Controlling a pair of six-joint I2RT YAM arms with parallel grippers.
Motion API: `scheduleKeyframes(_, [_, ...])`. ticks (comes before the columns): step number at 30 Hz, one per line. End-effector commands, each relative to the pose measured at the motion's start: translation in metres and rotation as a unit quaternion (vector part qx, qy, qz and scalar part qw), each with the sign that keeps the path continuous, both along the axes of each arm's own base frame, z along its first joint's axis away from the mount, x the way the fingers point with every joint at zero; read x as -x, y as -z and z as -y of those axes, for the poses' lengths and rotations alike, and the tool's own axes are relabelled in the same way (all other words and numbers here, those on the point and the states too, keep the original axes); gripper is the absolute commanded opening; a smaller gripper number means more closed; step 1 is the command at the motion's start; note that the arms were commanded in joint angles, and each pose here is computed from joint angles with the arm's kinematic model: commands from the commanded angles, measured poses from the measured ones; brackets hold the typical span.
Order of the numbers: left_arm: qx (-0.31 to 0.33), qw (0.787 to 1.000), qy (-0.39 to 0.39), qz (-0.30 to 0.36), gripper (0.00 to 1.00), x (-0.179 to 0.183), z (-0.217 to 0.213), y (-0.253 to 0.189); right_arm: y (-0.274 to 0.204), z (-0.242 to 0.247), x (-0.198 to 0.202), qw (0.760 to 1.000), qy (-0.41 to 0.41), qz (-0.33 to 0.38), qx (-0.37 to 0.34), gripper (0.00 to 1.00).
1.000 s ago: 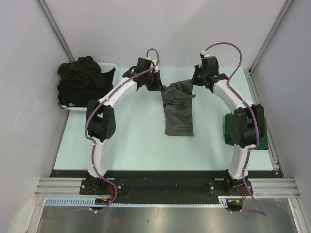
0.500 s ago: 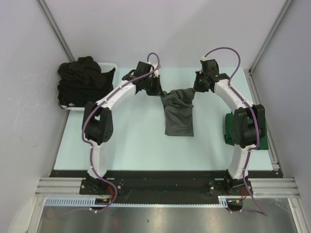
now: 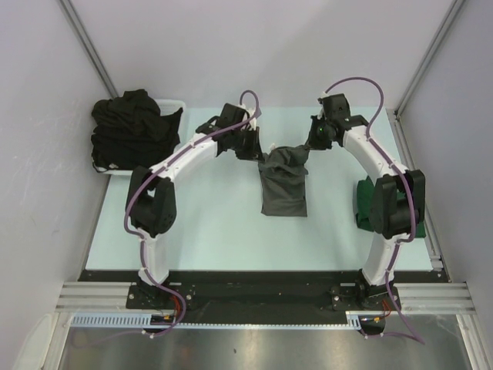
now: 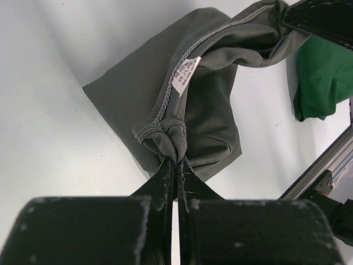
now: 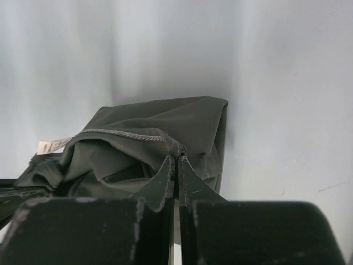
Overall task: Fold and stack the t-shirts
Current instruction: Fold the long partially folded tshirt into a neat square
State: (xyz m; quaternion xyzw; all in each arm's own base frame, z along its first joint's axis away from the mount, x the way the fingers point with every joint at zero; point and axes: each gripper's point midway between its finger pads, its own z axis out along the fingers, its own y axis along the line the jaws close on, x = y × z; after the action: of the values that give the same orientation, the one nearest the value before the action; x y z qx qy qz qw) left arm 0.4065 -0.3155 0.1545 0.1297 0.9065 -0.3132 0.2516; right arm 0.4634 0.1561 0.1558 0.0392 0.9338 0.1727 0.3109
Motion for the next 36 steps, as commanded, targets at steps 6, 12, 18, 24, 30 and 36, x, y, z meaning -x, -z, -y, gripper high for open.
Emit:
scheduleKeyframes(6, [0.023, 0.999, 0.022, 0.020, 0.00, 0.021, 0.006, -0.026, -0.033, 0.000, 0.023, 1.000, -0.011, 0.009, -0.017, 0.00])
scheduleKeyframes(12, [0.019, 0.999, 0.028, 0.012, 0.00, 0.035, 0.003, -0.021, -0.023, 0.000, 0.041, 0.999, -0.020, -0.022, -0.019, 0.00])
scheduleKeyframes(18, [0.014, 0.999, 0.031, 0.004, 0.00, 0.048, 0.000, -0.017, -0.008, -0.004, 0.058, 0.997, -0.032, -0.057, -0.029, 0.00])
scheduleKeyframes(24, [0.010, 0.999, 0.034, -0.001, 0.00, 0.058, -0.002, -0.013, -0.008, -0.005, 0.065, 0.997, -0.031, -0.068, -0.031, 0.00])
scheduleKeyframes(30, [0.006, 0.999, 0.043, -0.017, 0.00, 0.074, -0.001, 0.000, -0.007, -0.003, 0.072, 0.996, -0.033, -0.082, -0.028, 0.00])
scheduleKeyframes(36, [0.003, 0.999, 0.047, -0.027, 0.00, 0.084, 0.001, 0.009, -0.001, -0.002, 0.082, 0.994, -0.036, -0.104, -0.023, 0.00])
